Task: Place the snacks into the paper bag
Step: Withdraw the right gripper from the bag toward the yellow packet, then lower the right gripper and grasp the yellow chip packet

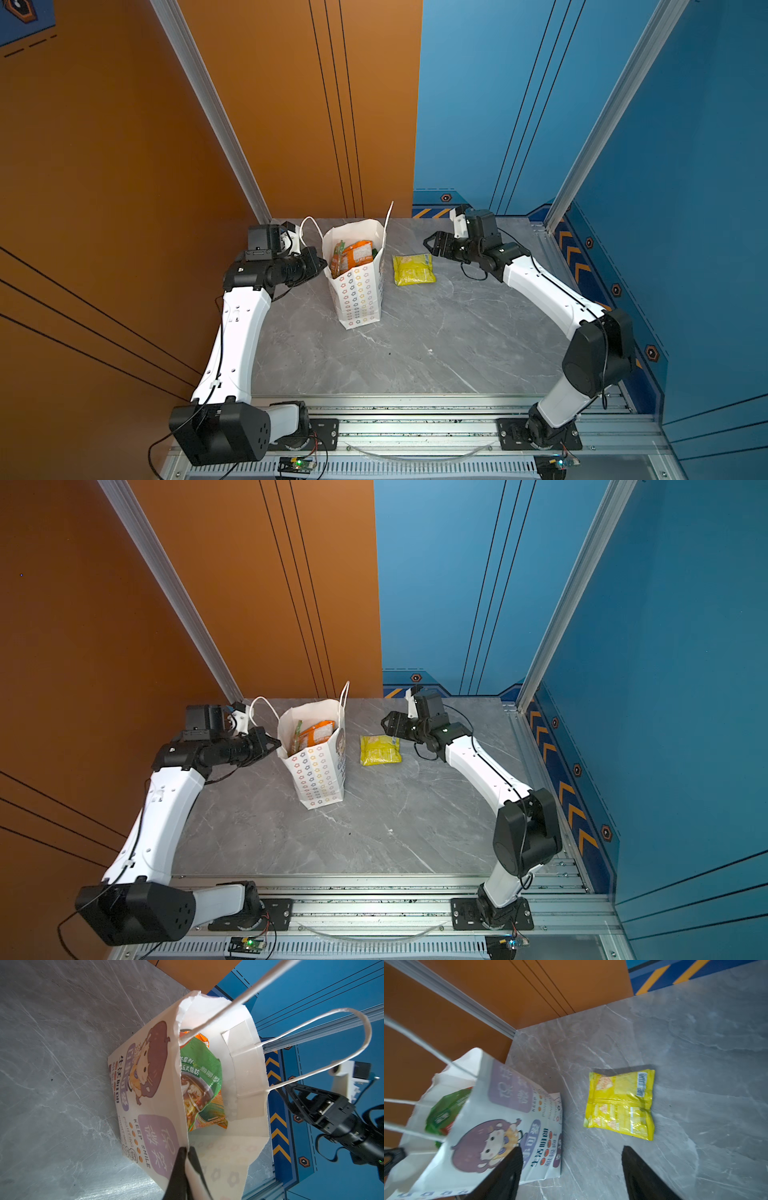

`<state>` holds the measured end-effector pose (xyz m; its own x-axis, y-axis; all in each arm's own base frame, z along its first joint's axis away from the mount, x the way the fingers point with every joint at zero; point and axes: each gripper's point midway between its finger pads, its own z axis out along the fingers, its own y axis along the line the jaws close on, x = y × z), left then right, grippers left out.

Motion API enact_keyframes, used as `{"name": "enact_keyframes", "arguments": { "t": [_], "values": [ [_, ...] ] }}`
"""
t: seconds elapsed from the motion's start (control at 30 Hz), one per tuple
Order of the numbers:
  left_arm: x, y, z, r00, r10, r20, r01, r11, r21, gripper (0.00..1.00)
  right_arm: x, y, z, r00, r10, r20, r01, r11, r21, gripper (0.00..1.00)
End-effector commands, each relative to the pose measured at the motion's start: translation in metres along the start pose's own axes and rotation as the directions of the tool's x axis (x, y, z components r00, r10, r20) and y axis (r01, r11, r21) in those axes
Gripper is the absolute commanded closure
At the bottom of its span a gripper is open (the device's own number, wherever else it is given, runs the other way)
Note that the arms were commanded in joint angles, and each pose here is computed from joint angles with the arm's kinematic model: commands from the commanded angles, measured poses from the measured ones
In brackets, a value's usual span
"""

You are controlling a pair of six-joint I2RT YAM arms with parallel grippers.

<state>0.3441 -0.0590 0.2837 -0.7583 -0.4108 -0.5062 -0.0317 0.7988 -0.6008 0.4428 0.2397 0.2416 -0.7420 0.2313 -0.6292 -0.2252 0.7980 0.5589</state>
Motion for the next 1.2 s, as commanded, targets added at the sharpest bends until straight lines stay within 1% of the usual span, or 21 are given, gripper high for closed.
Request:
{"name": "enact_keyframes", "arguments": {
  "t": [0.0, 0.17, 0.33, 0.43, 0.57, 0.93, 0.97, 1.17],
  "values": [
    [-0.002, -0.006, -0.005, 1.000, 0.008, 0.012, -0.008, 0.999, 0.032, 0.99, 0.010, -0.041, 0.026, 0.997, 0.079, -0.025, -0.077, 0.994, 0.075, 0.24],
    [-0.002, -0.007, -0.006, 1.000, 0.009, 0.016, -0.009, 0.999, 0.031, 0.99, 0.036, -0.084, 0.058, 0.978, 0.200, -0.057, -0.191, 0.971, 0.142, 0.25],
    [-0.002, -0.006, -0.006, 1.000, 0.007, 0.013, -0.008, 0.999, 0.031, 0.99, 0.061, -0.112, 0.077, 0.954, 0.291, -0.070, -0.274, 0.944, 0.186, 0.26],
    [-0.002, -0.007, -0.005, 1.000, 0.008, 0.013, -0.009, 0.999, 0.032, 0.99, 0.071, -0.123, 0.087, 0.940, 0.334, -0.075, -0.316, 0.930, 0.186, 0.28],
    [-0.003, -0.007, -0.005, 1.000, 0.012, 0.014, -0.012, 0.999, 0.033, 0.99, 0.080, -0.128, 0.100, 0.917, 0.388, -0.095, -0.371, 0.915, 0.159, 0.32],
    [-0.003, -0.006, -0.006, 1.000, 0.009, 0.016, -0.010, 0.999, 0.032, 0.99, 0.089, -0.135, 0.118, 0.889, 0.444, -0.111, -0.428, 0.892, 0.144, 0.35],
    [-0.003, -0.006, -0.006, 1.000, 0.010, 0.014, -0.010, 0.999, 0.033, 0.99, 0.099, -0.143, 0.126, 0.879, 0.459, -0.126, -0.439, 0.884, 0.160, 0.35],
    [-0.004, -0.006, -0.007, 1.000, 0.009, 0.020, -0.010, 0.999, 0.032, 0.99, 0.100, -0.144, 0.139, 0.854, 0.503, -0.134, -0.489, 0.863, 0.125, 0.37]
  ]
}}
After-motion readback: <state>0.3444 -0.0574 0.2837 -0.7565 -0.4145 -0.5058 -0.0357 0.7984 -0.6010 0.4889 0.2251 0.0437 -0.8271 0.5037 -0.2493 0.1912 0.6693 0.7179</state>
